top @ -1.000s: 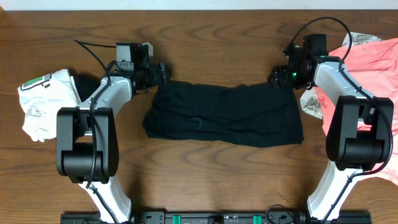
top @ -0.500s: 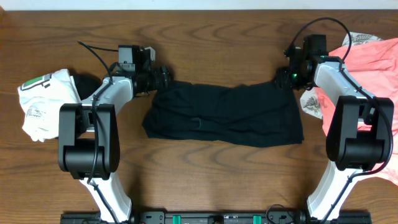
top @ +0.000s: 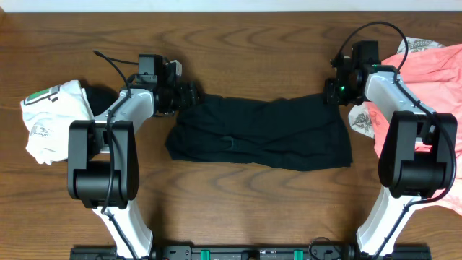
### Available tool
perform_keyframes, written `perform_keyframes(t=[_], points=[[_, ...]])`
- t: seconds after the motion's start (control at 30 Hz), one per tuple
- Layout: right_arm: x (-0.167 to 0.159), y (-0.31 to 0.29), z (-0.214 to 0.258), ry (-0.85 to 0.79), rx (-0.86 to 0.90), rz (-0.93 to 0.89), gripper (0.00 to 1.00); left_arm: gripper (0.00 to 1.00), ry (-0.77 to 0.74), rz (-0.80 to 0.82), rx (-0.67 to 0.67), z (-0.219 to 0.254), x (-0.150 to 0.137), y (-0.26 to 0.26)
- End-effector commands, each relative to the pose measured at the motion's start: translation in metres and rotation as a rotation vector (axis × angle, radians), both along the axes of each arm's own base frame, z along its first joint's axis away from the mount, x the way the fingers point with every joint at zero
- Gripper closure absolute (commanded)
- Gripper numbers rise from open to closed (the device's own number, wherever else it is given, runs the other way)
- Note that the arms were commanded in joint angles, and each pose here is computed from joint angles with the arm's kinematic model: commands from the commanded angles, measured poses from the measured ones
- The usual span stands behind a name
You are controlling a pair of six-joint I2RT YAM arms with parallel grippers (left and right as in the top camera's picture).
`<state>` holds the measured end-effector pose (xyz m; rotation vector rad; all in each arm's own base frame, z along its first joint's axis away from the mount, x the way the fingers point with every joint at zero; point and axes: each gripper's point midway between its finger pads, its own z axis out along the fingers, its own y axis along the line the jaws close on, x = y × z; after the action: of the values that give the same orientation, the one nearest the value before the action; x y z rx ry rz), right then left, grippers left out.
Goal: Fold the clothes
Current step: 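Hover both grippers above the folded garment's top corners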
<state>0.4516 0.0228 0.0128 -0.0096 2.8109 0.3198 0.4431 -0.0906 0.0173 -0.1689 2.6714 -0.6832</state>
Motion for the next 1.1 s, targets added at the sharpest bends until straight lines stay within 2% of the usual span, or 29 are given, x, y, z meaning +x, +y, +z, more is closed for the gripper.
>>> perform_keyframes(t=[0.0,0.07,0.13,0.23,0.4,0.57,1.07], points=[[0.003,0.002,0.0,-0.002,0.002,0.001,0.99,0.25,0.014,-0.025,-0.008,-0.004,-0.003,-0.003],[0.002,0.002,0.0,0.001,0.002,0.001,0.99,0.29,0.014,-0.026,-0.011,-0.003,-0.003,-0.003],[0.002,0.001,0.0,0.003,0.0,0.0,0.99,0.42,0.012,-0.028,-0.014,-0.003,-0.003,-0.004],[0.001,0.001,0.0,0.007,-0.001,0.0,0.99,0.69,0.013,-0.028,-0.015,-0.003,-0.003,-0.004],[-0.001,0.001,-0.001,0.015,0.0,0.0,0.99,0.89,0.013,-0.032,-0.024,-0.002,-0.003,-0.005],[-0.004,0.002,0.004,0.019,0.005,0.001,0.99,0.91,0.01,-0.063,-0.089,0.005,-0.005,-0.016],[-0.029,0.001,0.047,0.043,0.015,-0.012,0.99,0.94,0.004,-0.063,-0.088,0.021,-0.01,-0.016]])
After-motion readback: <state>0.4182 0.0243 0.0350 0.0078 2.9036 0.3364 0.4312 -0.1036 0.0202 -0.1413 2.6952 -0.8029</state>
